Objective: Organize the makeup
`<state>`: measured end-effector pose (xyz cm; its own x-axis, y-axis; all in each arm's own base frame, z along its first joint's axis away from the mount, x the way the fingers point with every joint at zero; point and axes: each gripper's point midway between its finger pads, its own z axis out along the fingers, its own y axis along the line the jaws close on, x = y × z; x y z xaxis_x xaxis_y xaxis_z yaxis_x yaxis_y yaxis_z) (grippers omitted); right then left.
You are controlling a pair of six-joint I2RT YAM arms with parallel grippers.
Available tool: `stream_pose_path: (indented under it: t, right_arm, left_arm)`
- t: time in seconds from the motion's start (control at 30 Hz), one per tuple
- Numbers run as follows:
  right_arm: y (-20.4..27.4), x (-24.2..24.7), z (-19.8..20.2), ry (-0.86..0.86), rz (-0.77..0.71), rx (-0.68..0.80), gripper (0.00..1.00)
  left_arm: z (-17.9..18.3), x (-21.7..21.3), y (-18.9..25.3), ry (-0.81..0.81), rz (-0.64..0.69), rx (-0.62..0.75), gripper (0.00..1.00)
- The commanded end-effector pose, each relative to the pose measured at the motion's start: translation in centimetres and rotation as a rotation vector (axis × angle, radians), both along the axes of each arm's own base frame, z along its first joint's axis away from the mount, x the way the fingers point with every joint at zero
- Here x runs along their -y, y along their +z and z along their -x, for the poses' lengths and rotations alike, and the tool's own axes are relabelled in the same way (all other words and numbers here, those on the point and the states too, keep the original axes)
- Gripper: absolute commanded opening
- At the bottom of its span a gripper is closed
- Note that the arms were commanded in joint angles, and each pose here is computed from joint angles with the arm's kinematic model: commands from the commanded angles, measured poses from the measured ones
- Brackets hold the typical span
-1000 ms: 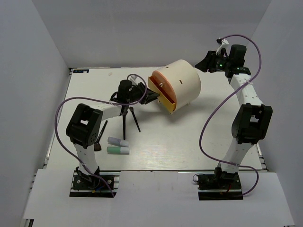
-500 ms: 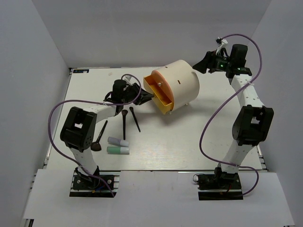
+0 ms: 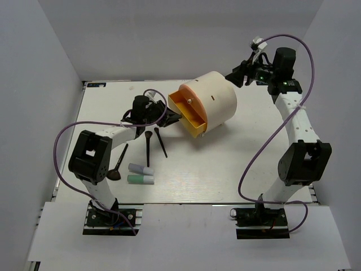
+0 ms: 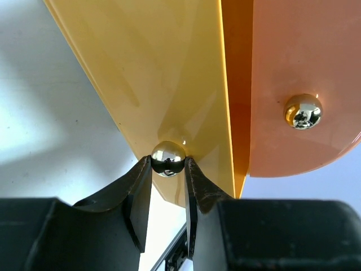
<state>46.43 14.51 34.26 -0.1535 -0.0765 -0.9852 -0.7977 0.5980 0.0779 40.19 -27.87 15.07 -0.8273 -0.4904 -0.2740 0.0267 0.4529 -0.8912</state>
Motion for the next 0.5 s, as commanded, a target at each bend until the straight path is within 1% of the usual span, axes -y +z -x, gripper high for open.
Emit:
stream_pose_path:
  t: [0.0,0.03,0.07,0.1,0.2,0.27,0.3,0.33,0.4,0.43,0.47]
  right_arm:
    - [0.7,-1.5,1.6,0.053,0.032,0.054,0.62]
    - [0.4,-2.1,2.0,0.068,0.035,0.046,0.62]
    - [0.3,-2.1,2.1,0.072,0.037,0.043,0.62]
    - [0.2,-2.3,2.2,0.077,0.041,0.045,0.62]
    - [0.0,-3.2,2.9,0.111,0.05,0.045,0.63]
    - [0.0,-3.7,3.4,0.133,0.054,0.046,0.67]
    - [0.0,-4.0,3.7,0.149,0.059,0.053,0.68]
    - [0.1,-4.2,4.0,0.166,0.061,0.058,0.7]
    - [0.2,-4.7,4.6,0.19,0.074,0.072,0.72]
    - [0.1,-5.1,4.9,0.206,0.077,0.074,0.72]
    - [0.2,-5.2,5.4,0.215,0.081,0.079,0.72]
  left_arm:
    - [0.9,-1.3,0.1,0.011,-0.053,-0.011,0.17]
    - [0.8,-1.3,0.2,0.014,-0.055,-0.011,0.19]
    - [0.8,-1.3,0.1,0.014,-0.054,-0.014,0.22]
    - [0.7,-1.4,0.1,0.021,-0.06,-0.02,0.35]
    - [0.4,-1.5,0.5,0.03,-0.07,-0.02,0.6]
    - [0.1,-1.6,1.3,0.043,-0.078,-0.009,0.65]
    - [0.1,-1.8,1.2,0.05,-0.092,-0.02,0.7]
    - [-0.1,-2.0,2.0,0.066,-0.1,-0.003,0.71]
    - [-0.4,-2.8,2.7,0.088,-0.129,-0.002,0.74]
    - [-0.5,-3.2,3.6,0.104,-0.15,0.031,0.75]
    - [-0.7,-4.1,4.3,0.126,-0.171,0.03,0.75]
